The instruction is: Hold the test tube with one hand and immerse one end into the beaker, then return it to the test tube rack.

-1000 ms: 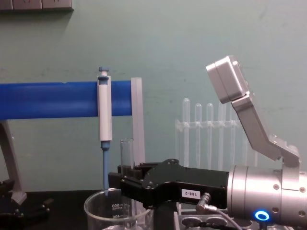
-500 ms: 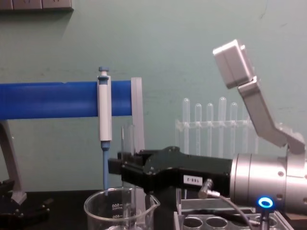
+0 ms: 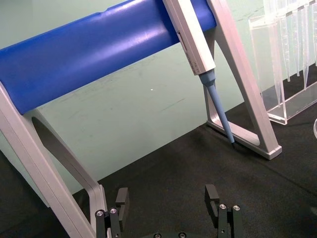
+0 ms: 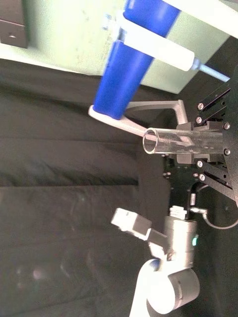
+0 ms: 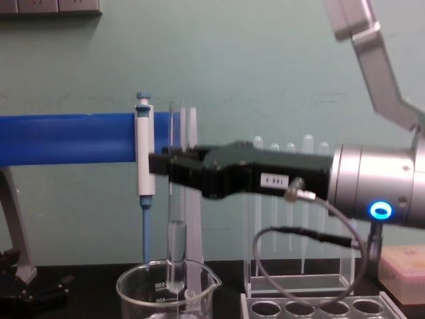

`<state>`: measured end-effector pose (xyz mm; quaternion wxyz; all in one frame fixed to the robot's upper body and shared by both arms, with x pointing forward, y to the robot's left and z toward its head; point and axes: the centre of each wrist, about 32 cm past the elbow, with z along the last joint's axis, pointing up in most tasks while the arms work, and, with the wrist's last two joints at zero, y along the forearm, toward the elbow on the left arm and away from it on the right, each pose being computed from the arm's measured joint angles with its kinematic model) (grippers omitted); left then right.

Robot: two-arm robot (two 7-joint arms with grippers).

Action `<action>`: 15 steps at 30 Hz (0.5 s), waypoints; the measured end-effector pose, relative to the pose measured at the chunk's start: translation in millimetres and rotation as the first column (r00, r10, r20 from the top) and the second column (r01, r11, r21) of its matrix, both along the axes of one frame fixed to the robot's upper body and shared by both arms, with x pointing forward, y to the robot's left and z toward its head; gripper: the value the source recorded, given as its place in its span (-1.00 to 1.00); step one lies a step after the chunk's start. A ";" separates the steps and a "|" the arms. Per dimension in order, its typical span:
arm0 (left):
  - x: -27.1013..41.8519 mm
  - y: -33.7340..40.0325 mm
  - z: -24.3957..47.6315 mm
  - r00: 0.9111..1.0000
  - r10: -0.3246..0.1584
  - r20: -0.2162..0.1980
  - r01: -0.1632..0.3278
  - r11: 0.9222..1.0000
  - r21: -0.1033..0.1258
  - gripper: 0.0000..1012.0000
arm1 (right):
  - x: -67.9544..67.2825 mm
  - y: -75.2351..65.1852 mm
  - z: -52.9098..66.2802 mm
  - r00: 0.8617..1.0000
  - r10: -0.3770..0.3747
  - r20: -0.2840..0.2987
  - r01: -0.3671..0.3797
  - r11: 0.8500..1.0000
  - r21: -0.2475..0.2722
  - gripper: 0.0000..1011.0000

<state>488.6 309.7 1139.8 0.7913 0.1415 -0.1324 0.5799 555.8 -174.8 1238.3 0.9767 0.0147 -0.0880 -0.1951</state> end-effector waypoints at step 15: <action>0.0 0.0 0.0 1.000 0.000 0.000 0.000 1.000 0.000 0.98 | -18.0 -26.3 36.7 0.998 -0.053 0.046 0.053 0.999 0.006 -0.52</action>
